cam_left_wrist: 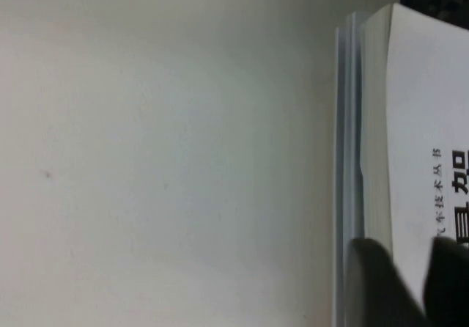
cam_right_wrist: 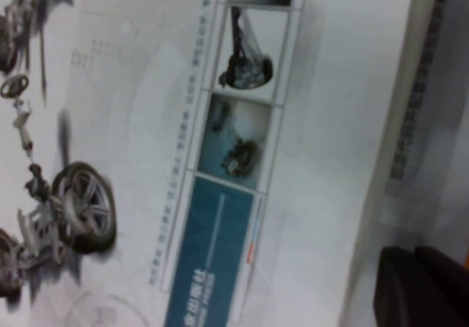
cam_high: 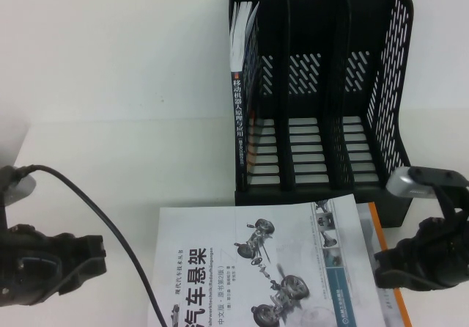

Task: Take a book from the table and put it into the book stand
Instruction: Push book with right arm

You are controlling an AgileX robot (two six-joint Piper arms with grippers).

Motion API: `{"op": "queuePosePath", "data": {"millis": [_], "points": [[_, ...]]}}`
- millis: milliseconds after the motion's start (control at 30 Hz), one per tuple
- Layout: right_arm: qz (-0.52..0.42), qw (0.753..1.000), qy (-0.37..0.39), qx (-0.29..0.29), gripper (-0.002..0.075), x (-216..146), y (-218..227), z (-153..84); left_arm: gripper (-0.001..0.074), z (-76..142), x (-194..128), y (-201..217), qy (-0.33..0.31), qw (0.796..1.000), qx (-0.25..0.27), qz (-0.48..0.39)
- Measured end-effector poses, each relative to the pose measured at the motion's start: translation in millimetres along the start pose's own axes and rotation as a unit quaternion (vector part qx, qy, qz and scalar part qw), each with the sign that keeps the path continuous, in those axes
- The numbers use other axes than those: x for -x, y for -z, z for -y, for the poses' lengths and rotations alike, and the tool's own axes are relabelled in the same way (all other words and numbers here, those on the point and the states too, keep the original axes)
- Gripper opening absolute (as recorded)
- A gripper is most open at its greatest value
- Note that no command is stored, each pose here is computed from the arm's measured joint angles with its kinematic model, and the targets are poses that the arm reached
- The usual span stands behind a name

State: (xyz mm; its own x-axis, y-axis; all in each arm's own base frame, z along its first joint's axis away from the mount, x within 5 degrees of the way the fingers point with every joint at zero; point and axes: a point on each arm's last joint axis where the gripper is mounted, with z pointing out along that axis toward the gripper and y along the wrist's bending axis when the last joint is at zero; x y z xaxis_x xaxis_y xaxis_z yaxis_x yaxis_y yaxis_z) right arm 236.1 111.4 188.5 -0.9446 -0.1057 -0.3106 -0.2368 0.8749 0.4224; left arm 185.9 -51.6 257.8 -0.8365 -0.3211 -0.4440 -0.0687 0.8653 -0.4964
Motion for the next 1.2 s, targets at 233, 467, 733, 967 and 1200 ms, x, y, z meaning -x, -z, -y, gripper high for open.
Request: {"op": "queuePosePath", "data": {"millis": [233,467,733,967,1200], "points": [[-0.012,0.999,0.028,0.007,0.0005,2.6,-10.0,-14.6,0.0367,-3.1,0.9,-11.8,0.043,0.999,-0.005,-0.034],[-0.02,0.998,0.054,0.019,0.0005,7.1,-17.6,-32.4,0.0374,-18.3,13.4,-10.3,0.073,0.996,-0.013,-0.042],[-0.017,0.998,0.064,0.02,0.0005,13.2,-23.3,-38.8,0.0341,-40.0,32.5,-14.3,0.097,0.983,-0.129,-0.084],[-0.012,0.997,0.072,0.024,0.0005,22.8,-28.0,-45.4,0.027,-57.0,40.8,-42.8,0.092,0.97,-0.196,-0.112],[-0.013,0.997,0.075,0.022,0.0005,23.0,-28.5,-45.1,0.0599,-71.6,40.0,-62.3,0.114,0.969,-0.178,-0.129]]}}
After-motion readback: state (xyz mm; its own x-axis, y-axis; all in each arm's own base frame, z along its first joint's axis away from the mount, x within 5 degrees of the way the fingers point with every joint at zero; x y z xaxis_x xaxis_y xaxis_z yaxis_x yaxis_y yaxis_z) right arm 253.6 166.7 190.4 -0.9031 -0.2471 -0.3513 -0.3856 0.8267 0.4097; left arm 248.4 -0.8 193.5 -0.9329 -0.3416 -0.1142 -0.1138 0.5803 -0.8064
